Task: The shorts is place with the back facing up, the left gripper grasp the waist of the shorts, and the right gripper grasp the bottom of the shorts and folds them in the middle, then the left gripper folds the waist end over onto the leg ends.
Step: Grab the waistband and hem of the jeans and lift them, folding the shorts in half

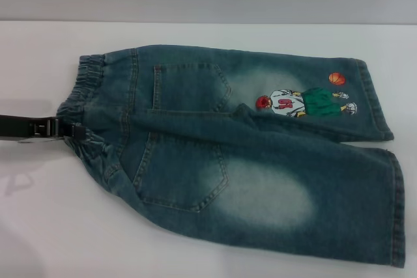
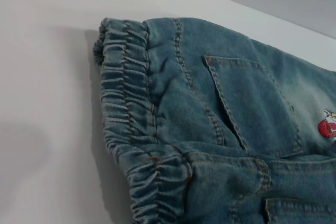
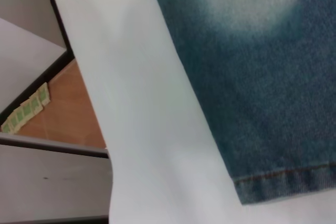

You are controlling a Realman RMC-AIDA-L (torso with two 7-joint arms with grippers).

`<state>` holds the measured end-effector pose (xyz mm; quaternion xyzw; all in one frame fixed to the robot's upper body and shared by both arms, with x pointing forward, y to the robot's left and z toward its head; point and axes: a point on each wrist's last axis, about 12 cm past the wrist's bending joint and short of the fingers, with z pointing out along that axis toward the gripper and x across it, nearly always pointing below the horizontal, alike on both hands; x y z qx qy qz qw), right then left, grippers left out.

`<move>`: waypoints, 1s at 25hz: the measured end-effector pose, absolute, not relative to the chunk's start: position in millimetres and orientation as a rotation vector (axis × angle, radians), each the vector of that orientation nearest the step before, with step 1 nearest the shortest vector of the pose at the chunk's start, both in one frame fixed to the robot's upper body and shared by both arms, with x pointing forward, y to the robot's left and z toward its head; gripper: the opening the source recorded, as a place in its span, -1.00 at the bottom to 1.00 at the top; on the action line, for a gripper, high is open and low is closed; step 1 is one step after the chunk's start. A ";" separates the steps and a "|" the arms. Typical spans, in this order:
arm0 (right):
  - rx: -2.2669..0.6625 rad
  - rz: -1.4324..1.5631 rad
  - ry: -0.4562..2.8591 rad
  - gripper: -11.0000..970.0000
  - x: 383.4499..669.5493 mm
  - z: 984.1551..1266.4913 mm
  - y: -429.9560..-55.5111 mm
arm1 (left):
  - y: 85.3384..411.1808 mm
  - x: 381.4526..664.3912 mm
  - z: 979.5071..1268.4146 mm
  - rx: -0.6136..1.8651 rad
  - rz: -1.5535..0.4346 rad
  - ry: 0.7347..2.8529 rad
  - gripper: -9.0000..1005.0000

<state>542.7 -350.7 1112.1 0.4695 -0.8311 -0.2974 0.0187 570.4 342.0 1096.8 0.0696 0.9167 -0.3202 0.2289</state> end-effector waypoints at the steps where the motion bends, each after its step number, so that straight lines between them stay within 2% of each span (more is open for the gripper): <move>1: 1.459 -0.917 -2.580 0.23 542.9 1111.6 -349.8 | 342.0 570.4 1096.8 0.192 -0.881 2.523 -0.81; 25: 1.505 -0.871 -2.552 0.23 544.8 1106.0 -333.5 | 342.5 567.2 1094.1 0.185 -0.888 2.529 -0.79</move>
